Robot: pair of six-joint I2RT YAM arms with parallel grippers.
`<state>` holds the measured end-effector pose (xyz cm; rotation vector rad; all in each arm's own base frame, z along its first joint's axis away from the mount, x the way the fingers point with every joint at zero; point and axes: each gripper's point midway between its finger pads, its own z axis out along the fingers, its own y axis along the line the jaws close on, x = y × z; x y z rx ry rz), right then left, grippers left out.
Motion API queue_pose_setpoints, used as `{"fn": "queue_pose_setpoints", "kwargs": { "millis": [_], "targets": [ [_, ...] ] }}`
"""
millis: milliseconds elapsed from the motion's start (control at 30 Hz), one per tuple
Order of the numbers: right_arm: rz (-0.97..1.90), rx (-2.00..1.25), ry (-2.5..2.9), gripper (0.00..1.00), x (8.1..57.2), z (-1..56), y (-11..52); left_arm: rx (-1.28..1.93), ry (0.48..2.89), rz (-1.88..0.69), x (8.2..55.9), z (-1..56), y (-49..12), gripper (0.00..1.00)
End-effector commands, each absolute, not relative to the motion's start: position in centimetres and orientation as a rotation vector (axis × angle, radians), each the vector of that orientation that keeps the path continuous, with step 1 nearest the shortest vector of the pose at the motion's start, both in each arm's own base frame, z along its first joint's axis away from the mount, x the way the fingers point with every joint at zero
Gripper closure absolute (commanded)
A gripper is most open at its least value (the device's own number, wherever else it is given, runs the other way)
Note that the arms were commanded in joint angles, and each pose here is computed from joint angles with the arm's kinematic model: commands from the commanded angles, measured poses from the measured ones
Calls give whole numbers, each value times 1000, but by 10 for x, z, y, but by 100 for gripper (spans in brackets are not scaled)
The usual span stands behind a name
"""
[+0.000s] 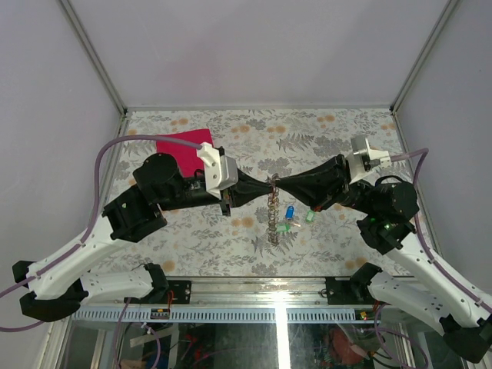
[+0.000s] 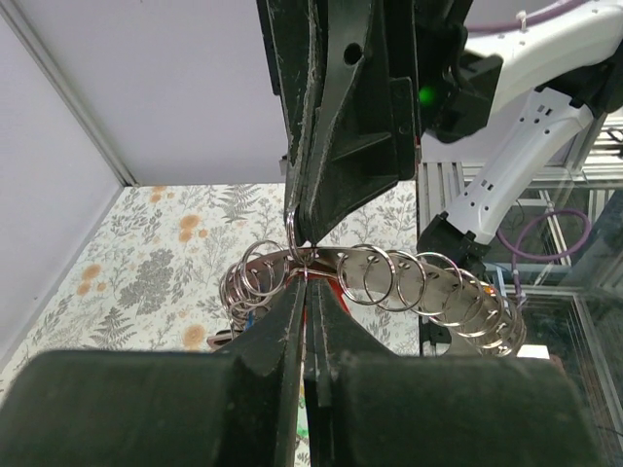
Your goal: Put the keys on the keyring
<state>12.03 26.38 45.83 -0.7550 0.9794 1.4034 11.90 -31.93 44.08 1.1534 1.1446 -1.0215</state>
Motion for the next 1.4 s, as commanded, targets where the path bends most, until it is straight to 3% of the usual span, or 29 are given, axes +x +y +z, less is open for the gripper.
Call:
{"fn": "queue_pose_setpoints", "kwargs": {
  "millis": [0,167,400,600,800,1367],
  "targets": [
    [1442,-560,745,100,114,515,238,1109,1096,-1056,116,457,-321,100],
    [1468,-540,734,100,116,512,239,1100,1095,-1064,117,459,-322,99],
    [1412,-639,745,100,108,508,242,1010,1059,-1052,116,479,-306,82],
    [1403,-712,753,100,102,504,246,946,1035,-1077,113,494,-297,80],
    [1400,-787,750,100,95,502,250,937,1025,-1132,109,493,-303,70],
    [1399,-848,741,100,89,502,252,1013,1011,-1203,101,482,-319,69]
  ]
}}
